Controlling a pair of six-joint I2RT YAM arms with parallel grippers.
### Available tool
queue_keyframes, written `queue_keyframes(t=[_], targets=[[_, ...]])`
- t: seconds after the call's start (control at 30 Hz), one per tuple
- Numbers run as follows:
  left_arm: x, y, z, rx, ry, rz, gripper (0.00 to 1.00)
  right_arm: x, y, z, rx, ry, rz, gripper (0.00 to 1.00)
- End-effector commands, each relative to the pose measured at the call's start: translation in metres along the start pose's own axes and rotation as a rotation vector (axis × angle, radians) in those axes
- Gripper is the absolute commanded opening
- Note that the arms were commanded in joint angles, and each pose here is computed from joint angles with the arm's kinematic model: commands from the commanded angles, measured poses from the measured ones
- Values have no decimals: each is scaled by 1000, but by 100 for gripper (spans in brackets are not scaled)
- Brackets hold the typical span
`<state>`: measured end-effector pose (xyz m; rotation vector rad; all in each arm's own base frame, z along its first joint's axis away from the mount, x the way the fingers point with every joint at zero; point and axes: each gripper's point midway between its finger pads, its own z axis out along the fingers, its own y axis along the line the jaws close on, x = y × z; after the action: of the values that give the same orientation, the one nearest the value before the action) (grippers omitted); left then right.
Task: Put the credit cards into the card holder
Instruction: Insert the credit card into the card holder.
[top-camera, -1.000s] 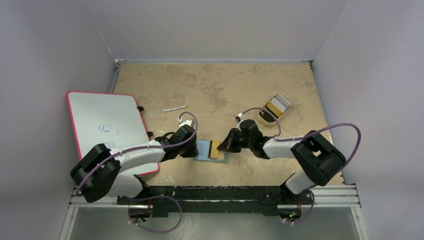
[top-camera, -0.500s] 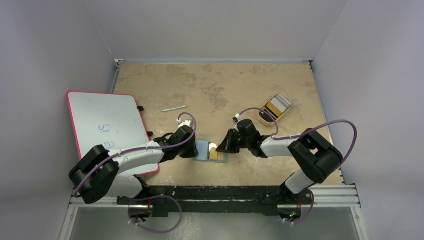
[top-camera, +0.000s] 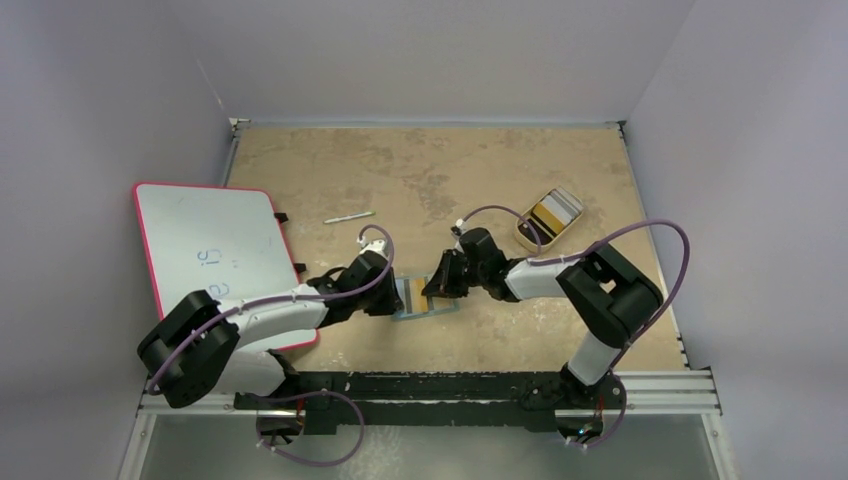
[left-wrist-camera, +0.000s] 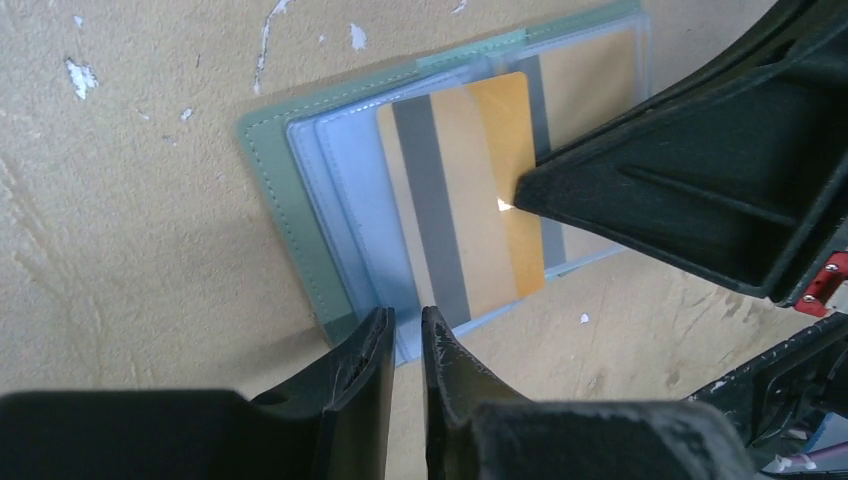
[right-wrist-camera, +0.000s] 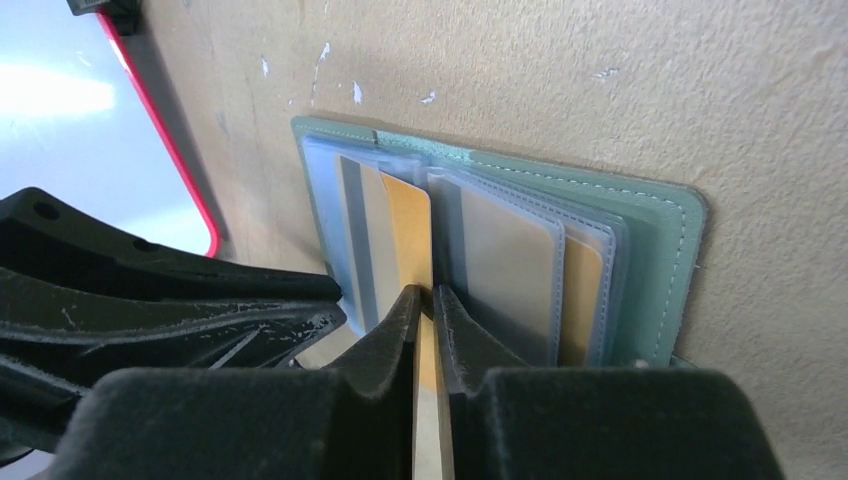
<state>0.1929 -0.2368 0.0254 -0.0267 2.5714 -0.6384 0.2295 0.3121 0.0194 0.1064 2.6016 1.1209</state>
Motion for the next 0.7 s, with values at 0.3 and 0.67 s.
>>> queue_keyframes(t=[0.3, 0.67], targets=[[-32, -10, -16, 28, -105, -9, 21, -12, -12, -9, 129, -41, -85, 33], [-39, 10, -20, -23, -111, -89, 20, -24, 2, -16, 118, -83, -128, 48]])
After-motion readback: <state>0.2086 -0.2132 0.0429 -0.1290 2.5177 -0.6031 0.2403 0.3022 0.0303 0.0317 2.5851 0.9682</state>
